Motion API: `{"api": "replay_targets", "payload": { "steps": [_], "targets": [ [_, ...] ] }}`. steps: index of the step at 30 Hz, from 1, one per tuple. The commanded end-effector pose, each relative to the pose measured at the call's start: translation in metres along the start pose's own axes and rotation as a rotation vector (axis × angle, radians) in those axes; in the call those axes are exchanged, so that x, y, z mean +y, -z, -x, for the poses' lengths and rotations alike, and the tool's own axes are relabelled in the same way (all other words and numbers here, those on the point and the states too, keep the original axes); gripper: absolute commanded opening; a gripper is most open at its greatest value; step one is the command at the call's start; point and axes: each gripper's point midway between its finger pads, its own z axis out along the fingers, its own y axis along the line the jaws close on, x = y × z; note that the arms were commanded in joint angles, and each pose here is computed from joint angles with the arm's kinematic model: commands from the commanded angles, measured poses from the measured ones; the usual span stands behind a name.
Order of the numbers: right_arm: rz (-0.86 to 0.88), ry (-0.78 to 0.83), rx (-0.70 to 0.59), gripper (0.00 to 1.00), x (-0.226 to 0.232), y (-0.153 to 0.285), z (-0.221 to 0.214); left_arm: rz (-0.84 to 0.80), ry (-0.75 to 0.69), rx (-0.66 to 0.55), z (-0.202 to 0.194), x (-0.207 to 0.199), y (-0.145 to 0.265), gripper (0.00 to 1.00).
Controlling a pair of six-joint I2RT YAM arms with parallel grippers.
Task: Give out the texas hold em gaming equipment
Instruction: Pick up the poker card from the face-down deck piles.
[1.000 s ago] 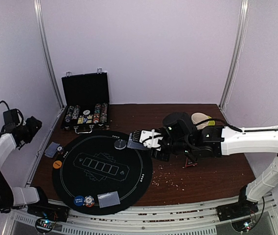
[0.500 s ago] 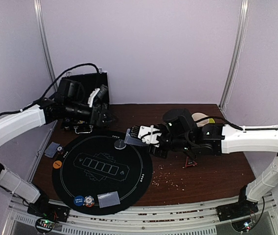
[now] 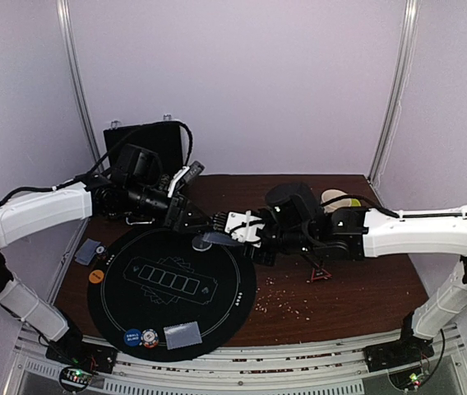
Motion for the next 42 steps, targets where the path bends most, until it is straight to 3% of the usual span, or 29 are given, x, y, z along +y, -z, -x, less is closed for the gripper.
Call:
{"api": "replay_targets", "payload": {
  "steps": [1,7,10,18,25,30,32,37,42],
  "targets": [
    [-0.016,-0.014,-0.051,0.49,-0.007,0.001,0.020,0.069,-0.021,0.000,0.001,0.015,-0.009,0.76],
    [-0.029,-0.013,-0.044,0.49,-0.009,0.003,0.018,0.094,-0.033,0.020,0.000,0.018,-0.008,0.63],
    [-0.033,-0.011,-0.038,0.49,-0.009,0.004,0.016,0.136,-0.036,0.023,0.001,0.022,-0.004,0.50],
    [-0.039,-0.010,-0.031,0.49,-0.010,0.005,0.014,0.110,-0.041,0.010,0.004,0.012,0.001,0.44],
    [-0.042,-0.007,-0.022,0.49,-0.009,0.004,0.011,0.045,-0.066,-0.011,0.012,-0.005,0.005,0.27],
    [-0.046,-0.005,-0.022,0.49,-0.010,0.005,0.011,0.010,-0.058,0.001,0.009,-0.007,0.002,0.20],
    [-0.047,-0.004,-0.018,0.49,-0.011,0.005,0.010,-0.001,-0.062,0.001,0.010,-0.010,0.002,0.20],
    [-0.051,0.002,-0.007,0.49,-0.011,0.006,0.008,0.024,-0.094,-0.012,0.017,-0.012,0.009,0.35],
    [-0.052,0.003,-0.008,0.49,-0.011,0.007,0.008,0.032,-0.094,0.020,0.011,-0.011,0.009,0.34]
  ]
}}
